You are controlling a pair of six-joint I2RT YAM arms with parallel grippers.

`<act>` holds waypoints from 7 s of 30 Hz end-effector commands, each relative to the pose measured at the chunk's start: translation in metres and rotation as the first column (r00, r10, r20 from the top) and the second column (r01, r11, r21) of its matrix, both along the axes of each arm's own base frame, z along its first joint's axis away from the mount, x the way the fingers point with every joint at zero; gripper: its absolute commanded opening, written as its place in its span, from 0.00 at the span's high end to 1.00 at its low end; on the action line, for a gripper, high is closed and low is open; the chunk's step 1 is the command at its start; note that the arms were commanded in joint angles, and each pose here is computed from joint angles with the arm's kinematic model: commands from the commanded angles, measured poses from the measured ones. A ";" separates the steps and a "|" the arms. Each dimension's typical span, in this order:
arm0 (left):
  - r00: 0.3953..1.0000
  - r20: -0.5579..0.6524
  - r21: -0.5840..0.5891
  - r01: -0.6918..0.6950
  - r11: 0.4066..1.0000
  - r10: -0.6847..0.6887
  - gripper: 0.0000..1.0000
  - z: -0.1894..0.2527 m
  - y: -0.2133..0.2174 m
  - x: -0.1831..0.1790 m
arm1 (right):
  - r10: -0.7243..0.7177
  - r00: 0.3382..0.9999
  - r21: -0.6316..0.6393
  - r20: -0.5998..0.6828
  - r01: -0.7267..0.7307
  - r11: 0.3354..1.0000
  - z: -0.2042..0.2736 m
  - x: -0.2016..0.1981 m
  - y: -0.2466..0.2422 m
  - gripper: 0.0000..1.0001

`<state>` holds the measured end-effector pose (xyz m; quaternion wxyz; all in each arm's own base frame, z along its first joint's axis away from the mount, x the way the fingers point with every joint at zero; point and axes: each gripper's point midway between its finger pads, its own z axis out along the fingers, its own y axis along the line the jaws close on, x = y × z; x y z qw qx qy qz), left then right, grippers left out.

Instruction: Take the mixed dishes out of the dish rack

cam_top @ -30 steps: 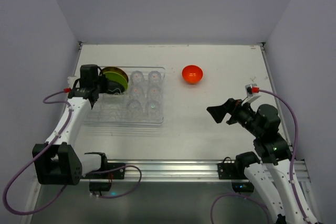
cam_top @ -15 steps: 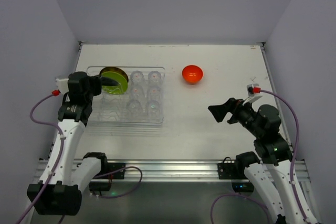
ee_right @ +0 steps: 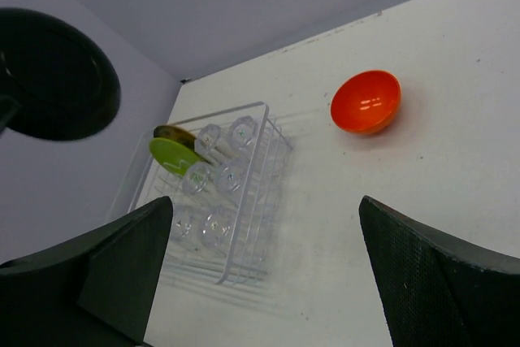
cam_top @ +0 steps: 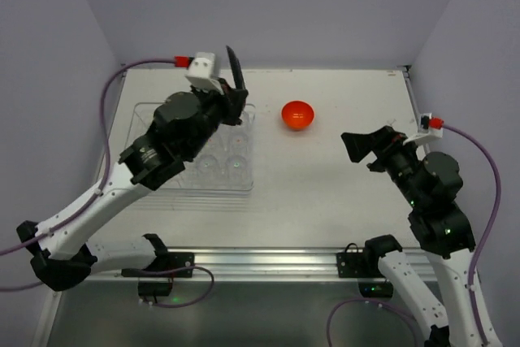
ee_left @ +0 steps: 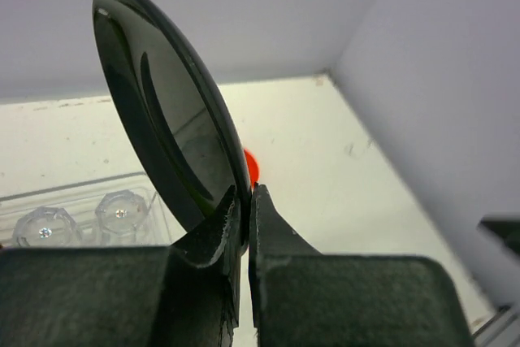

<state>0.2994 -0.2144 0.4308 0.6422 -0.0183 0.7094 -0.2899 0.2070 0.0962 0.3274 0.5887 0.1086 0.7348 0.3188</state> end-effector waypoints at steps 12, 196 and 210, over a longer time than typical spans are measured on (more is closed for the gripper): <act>0.920 0.112 0.954 0.006 0.299 -0.377 1.00 -0.148 -0.095 -0.128 | 0.196 0.968 -0.035 -0.159 -0.204 0.978 -0.007 0.021 0.038 0.06; 0.262 -0.885 -0.133 -0.934 0.331 0.384 1.00 -0.277 0.211 0.116 | -0.101 0.978 0.346 -0.182 0.160 0.924 -0.127 0.008 -0.036 0.03; 0.452 -0.781 -0.336 -0.886 0.319 0.432 1.00 -0.191 0.197 0.101 | -0.116 0.981 0.322 -0.152 0.160 0.933 -0.115 0.007 -0.038 0.03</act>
